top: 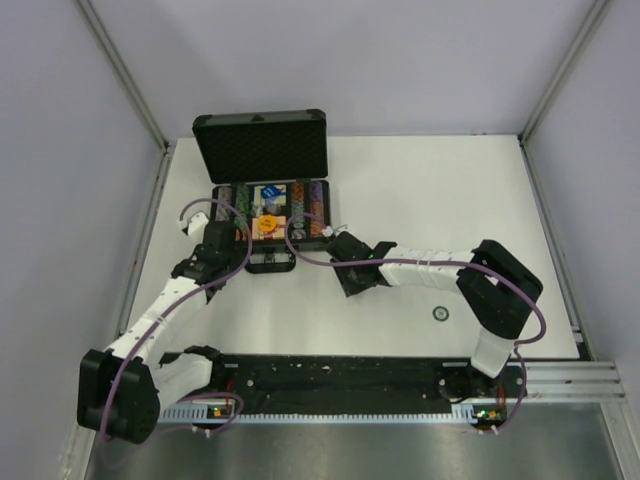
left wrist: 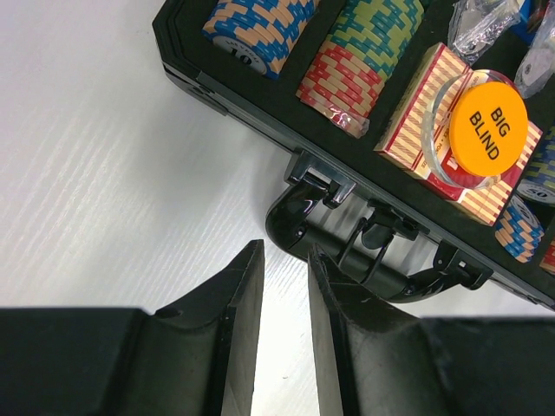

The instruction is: Pack up texas hold em set

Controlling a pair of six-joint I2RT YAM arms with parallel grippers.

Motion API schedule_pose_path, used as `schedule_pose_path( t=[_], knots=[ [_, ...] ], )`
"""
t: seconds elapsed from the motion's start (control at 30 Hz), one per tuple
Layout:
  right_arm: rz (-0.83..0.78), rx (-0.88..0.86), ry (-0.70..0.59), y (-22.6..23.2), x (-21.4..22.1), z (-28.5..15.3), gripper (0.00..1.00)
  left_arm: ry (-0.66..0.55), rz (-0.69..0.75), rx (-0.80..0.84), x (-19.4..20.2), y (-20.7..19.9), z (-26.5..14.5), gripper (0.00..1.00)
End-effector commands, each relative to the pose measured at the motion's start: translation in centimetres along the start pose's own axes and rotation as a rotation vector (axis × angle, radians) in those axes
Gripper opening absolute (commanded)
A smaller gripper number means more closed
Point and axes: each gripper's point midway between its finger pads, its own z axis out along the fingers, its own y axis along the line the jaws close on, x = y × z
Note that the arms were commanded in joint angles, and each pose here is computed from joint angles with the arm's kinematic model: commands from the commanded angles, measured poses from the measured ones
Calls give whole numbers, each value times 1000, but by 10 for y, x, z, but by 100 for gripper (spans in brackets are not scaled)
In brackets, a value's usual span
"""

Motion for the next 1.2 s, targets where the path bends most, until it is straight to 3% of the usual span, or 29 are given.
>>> schedule_pose_path(
  t=[0.0,0.7,1.17],
  knots=[
    [-6,128,88,-30,18,-4,37,-39,-4,30,-14,-11,0,33],
    [116,280,14,-95,-9,-45,39,-16,7,36,-11,-15,5,35],
    [201,280,37,-112,4,-35,40,-6,4,34,-8,-14,7,35]
  ],
)
